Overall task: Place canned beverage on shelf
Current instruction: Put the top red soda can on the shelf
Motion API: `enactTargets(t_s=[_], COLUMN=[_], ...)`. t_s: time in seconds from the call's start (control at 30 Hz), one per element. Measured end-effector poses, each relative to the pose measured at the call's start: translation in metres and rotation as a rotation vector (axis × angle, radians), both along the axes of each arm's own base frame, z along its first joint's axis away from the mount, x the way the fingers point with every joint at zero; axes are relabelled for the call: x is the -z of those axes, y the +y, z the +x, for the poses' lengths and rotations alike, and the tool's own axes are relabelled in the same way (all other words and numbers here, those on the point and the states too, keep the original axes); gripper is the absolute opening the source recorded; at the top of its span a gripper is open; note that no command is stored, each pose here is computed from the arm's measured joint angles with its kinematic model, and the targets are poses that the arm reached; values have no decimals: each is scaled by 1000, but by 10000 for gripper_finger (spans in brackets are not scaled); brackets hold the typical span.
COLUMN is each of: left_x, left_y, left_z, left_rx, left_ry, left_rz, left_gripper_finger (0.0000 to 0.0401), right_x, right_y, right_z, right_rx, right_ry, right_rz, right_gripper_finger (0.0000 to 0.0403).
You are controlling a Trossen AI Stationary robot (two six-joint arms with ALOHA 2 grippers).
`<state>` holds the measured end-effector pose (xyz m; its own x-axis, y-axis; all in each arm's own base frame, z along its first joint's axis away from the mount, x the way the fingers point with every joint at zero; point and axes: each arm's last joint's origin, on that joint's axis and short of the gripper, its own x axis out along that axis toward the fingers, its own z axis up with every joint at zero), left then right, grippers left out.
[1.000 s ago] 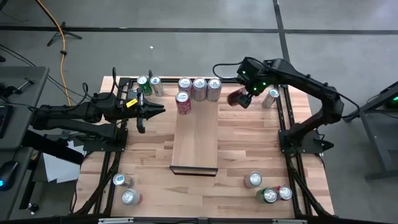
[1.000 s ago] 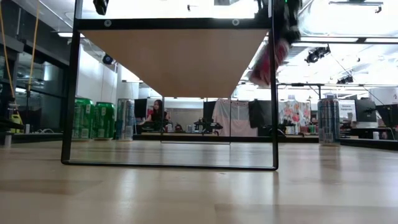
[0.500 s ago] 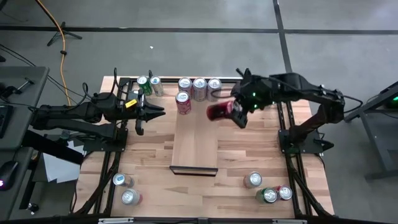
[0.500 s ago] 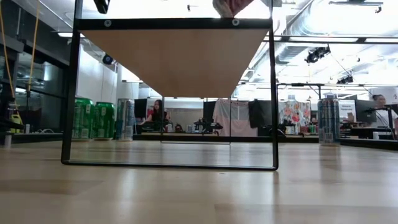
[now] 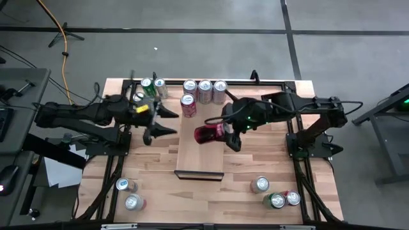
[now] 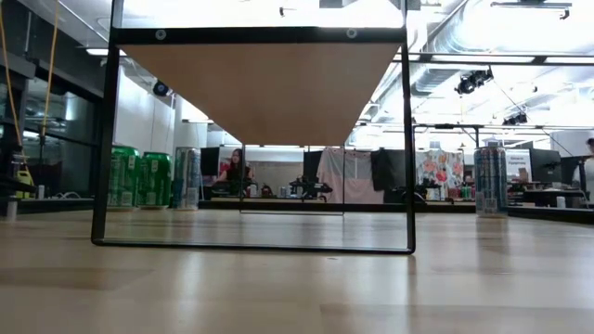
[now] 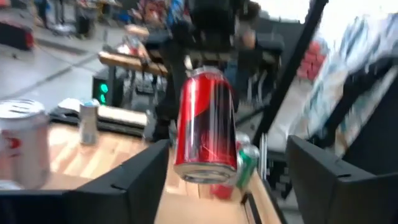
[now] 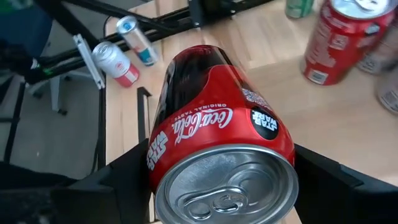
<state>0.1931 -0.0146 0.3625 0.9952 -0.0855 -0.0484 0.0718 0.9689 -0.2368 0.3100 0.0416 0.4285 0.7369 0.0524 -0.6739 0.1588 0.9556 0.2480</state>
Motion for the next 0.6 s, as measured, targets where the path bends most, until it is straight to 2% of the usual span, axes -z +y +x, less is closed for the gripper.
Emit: enactTargets(t_s=[0.13, 0.27, 0.43, 0.6], left_x=[-5, -11, -12, -2], left_y=[-10, -14, -18, -23], left_z=[26, 52, 84, 112], left_rx=[43, 21, 26, 97], left_ry=[95, 189, 279, 344], left_rz=[64, 133, 152, 136], left_gripper_finger=[293, 302, 303, 303], right_x=[0, 0, 2, 3], right_y=[3, 4, 4, 4], right_z=[0, 0, 1, 0], right_rx=[-42, -101, -160, -194], right_ry=[-3, -3, -2, 3], right_rz=[-30, -39, -95, -150], right_gripper_finger=[285, 285, 285, 285])
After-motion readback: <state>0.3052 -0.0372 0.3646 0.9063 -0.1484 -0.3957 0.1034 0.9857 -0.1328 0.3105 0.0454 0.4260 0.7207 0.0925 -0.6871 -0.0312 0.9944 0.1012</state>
